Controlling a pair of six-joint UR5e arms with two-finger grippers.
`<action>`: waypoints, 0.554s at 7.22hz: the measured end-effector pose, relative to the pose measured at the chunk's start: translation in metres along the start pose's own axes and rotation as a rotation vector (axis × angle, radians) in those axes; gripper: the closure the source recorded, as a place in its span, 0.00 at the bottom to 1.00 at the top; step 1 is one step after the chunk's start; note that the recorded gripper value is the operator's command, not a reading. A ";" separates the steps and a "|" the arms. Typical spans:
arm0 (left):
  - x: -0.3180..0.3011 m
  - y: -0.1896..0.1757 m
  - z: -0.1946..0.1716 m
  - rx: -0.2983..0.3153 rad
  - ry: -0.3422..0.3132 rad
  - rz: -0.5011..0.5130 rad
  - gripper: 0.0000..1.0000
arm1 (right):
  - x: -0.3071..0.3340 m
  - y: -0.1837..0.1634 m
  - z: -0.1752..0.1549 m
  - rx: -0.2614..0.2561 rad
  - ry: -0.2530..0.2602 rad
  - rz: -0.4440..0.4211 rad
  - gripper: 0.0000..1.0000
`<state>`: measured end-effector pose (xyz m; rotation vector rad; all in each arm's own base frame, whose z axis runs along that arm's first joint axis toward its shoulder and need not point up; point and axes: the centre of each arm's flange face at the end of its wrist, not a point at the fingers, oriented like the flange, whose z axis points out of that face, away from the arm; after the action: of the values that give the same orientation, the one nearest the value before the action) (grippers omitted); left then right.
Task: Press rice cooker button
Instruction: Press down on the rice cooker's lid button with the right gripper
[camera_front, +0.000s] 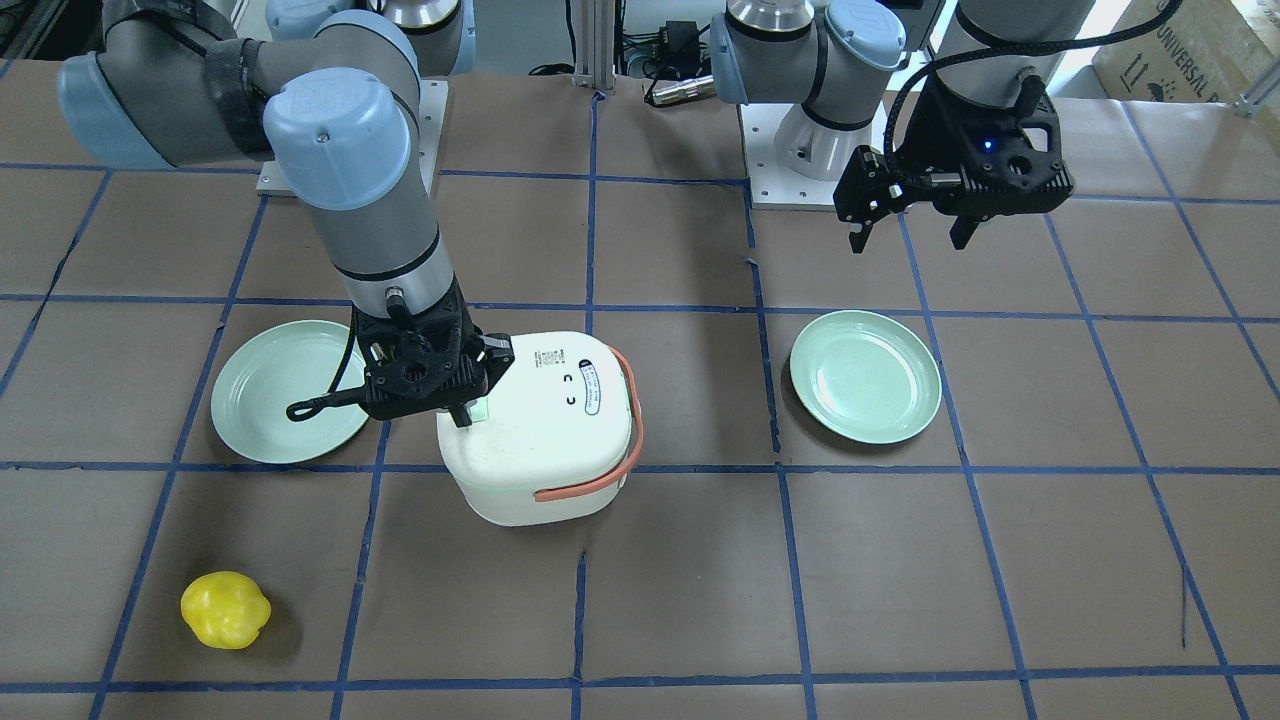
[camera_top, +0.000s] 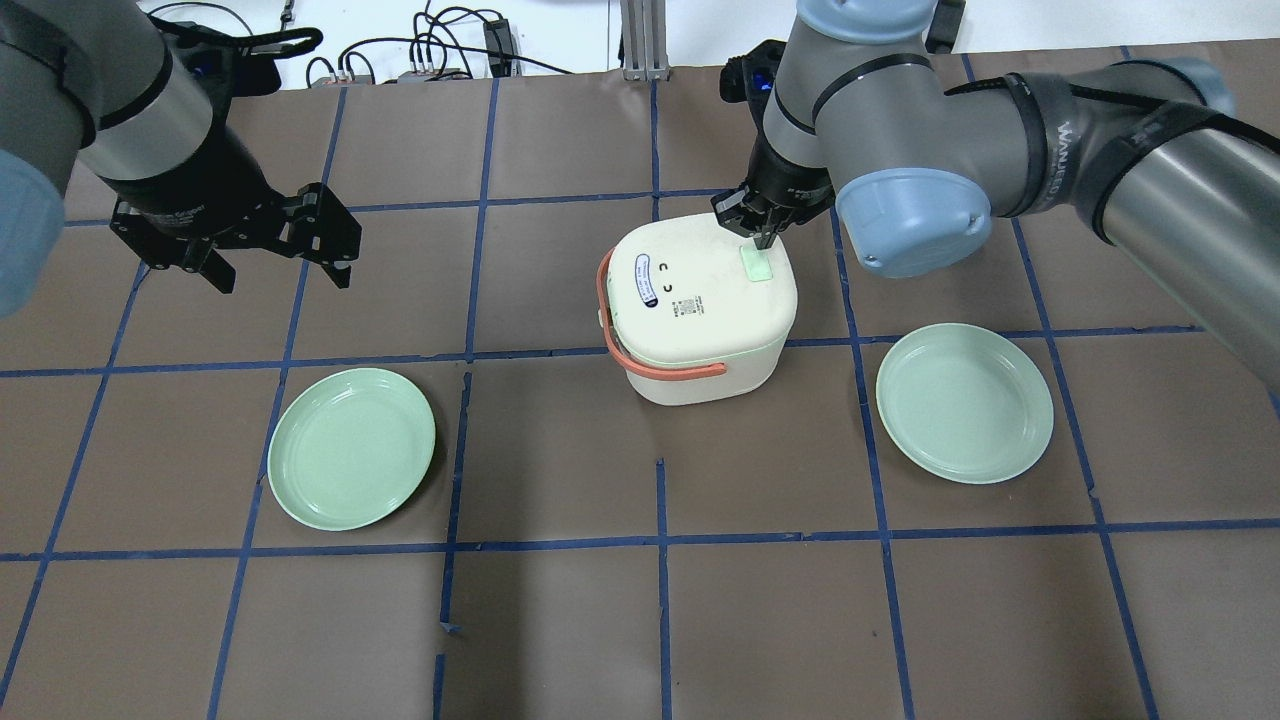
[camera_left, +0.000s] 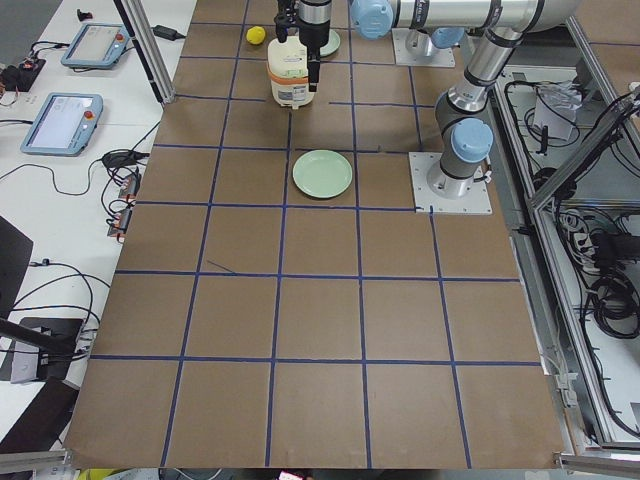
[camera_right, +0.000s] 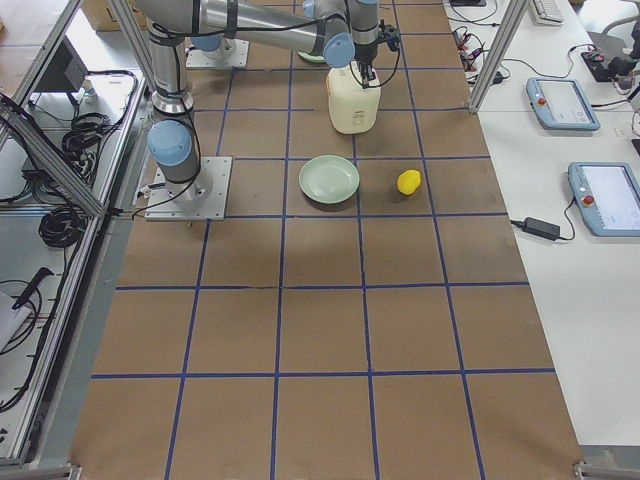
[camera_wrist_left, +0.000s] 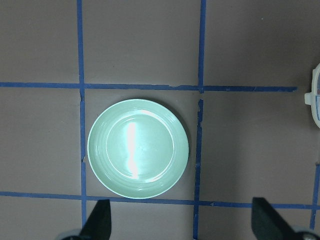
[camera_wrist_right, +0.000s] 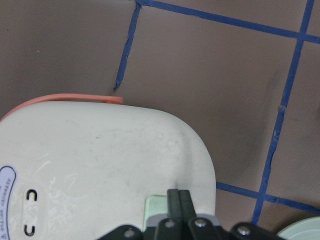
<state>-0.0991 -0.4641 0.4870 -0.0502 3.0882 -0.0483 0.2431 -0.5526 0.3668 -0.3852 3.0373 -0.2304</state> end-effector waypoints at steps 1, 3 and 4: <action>0.000 0.000 0.000 0.000 0.000 0.000 0.00 | 0.000 0.001 0.000 0.000 0.000 0.000 0.88; 0.000 0.000 0.000 0.001 0.000 0.000 0.00 | -0.001 0.005 0.004 -0.010 -0.005 0.000 0.88; 0.000 0.000 0.000 0.001 0.000 0.000 0.00 | -0.001 0.007 0.006 -0.013 -0.011 0.001 0.88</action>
<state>-0.0991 -0.4641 0.4871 -0.0502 3.0882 -0.0494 0.2434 -0.5467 0.3602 -0.3847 3.0297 -0.2085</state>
